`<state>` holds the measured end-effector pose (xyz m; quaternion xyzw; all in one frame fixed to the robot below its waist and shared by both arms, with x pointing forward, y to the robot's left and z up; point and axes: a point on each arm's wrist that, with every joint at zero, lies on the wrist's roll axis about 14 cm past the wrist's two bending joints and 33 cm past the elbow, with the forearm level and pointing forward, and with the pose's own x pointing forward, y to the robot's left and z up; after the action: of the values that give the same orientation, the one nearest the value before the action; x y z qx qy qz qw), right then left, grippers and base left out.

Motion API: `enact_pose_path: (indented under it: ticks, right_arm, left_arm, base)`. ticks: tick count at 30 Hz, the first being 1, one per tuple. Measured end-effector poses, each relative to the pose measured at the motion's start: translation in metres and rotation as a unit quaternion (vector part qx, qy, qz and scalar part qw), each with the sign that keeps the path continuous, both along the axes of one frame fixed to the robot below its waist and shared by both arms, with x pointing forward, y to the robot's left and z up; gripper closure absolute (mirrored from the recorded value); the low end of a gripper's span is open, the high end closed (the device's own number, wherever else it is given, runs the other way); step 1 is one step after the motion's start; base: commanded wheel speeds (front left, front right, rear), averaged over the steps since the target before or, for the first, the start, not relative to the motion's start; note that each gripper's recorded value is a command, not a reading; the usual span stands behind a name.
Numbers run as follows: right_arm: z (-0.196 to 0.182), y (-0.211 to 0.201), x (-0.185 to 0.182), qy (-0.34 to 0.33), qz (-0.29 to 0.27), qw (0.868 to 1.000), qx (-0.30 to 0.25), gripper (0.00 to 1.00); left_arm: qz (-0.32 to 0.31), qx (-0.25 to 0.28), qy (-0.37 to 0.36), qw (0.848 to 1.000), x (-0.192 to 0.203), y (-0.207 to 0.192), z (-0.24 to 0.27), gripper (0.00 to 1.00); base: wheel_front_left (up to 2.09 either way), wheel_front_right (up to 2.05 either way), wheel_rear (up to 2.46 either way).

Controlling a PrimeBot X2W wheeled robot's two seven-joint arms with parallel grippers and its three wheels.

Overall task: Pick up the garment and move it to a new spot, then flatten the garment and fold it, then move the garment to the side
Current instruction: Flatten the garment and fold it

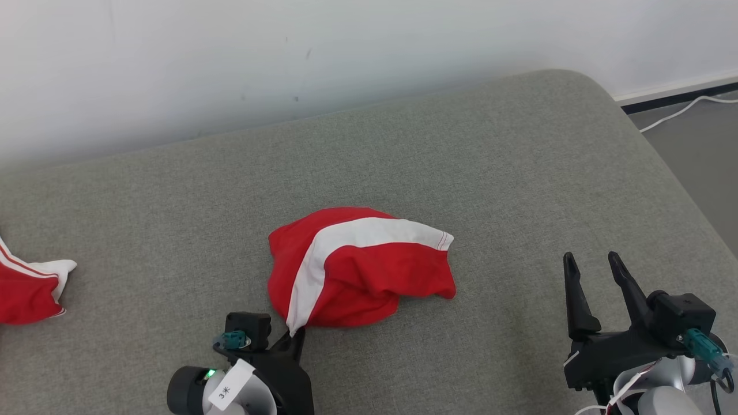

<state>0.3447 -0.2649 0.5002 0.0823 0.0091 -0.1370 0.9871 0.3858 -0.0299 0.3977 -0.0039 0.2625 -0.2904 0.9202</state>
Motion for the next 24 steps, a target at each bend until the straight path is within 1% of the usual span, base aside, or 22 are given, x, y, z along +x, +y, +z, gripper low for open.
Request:
enact_pose_path:
  ticks: [7, 11, 13, 17, 24]
  right_arm:
    - [0.0, 0.002, 0.0, -0.003, 0.004, 1.0, 0.0, 0.0]
    - [0.0, 0.001, 0.001, -0.002, 0.004, 1.0, -0.001, 0.0]
    - [-0.001, 0.002, 0.001, -0.001, 0.005, 1.0, -0.001, 0.0]
    - [-0.005, 0.007, 0.002, 0.003, 0.012, 1.0, 0.002, 0.0]
    - [-0.004, 0.019, 0.009, -0.002, 0.028, 1.0, 0.009, 0.0]
  left_arm:
    - [-0.001, -0.007, -0.008, 1.0, -0.002, -0.001, 0.002, 1.0]
    - [0.011, -0.001, -0.021, 1.0, 0.006, 0.008, 0.005, 1.0]
    - [0.021, 0.01, -0.041, 0.999, 0.017, 0.021, 0.011, 1.0]
    - [0.042, 0.047, -0.081, 0.995, 0.04, 0.057, 0.022, 1.0]
    - [0.063, 0.102, -0.147, 0.982, 0.067, 0.101, 0.05, 1.0]
  base:
    - [0.0, 0.0, 0.0]
    - [0.0, 0.0, 0.0]
    - [0.0, 0.0, 0.0]
    - [0.0, 0.0, 0.0]
    - [0.0, 0.0, 0.0]
